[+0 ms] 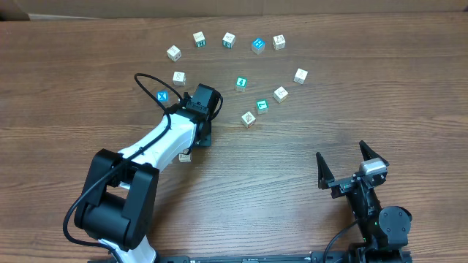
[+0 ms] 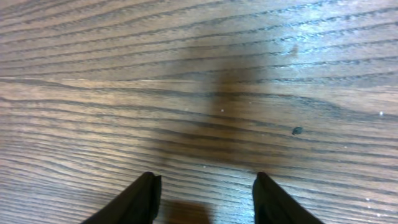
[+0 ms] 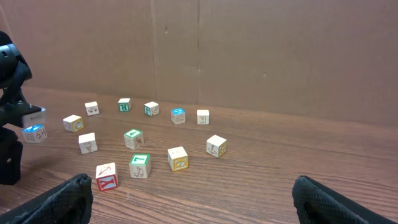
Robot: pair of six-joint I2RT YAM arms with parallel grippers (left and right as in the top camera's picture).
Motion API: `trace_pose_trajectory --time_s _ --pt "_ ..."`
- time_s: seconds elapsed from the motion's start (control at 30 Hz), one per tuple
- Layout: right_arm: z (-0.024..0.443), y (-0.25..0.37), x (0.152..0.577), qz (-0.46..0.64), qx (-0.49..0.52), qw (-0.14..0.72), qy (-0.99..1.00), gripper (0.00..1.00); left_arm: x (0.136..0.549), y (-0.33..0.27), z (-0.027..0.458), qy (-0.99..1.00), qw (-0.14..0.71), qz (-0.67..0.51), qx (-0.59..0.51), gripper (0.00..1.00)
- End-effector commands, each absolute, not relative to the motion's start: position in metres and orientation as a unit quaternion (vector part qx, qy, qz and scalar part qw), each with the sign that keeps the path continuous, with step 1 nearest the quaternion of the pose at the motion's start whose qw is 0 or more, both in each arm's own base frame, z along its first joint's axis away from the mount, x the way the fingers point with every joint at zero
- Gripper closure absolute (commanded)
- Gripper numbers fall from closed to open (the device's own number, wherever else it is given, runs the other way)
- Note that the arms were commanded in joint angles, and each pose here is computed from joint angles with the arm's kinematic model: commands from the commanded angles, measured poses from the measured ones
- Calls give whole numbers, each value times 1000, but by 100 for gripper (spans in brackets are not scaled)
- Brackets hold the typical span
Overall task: Form a horizontal line
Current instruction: 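Open the left gripper and lift it off the I block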
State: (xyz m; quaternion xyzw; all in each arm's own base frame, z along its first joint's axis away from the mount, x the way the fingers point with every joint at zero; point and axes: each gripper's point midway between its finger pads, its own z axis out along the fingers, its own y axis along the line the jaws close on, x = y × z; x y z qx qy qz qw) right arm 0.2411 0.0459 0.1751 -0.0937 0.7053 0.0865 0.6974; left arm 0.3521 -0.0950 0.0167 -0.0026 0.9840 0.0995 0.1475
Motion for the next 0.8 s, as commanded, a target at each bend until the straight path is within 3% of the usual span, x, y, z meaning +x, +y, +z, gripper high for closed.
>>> trace_pose_trajectory --time_s 0.0,0.13,0.3,0.57,0.77 --pt "174 44 241 83 -89 700 703 0 348 -99 10 986 134 94 14 59" --pt "174 44 241 83 -89 700 703 0 347 -102 9 987 130 86 27 68" --pt "174 44 241 83 -89 700 703 0 349 -107 11 988 130 76 33 96" --pt "174 44 241 83 -89 700 703 0 355 -134 24 992 123 7 36 96" --pt "174 44 241 83 -89 700 703 0 341 -144 23 996 86 -30 -27 96"
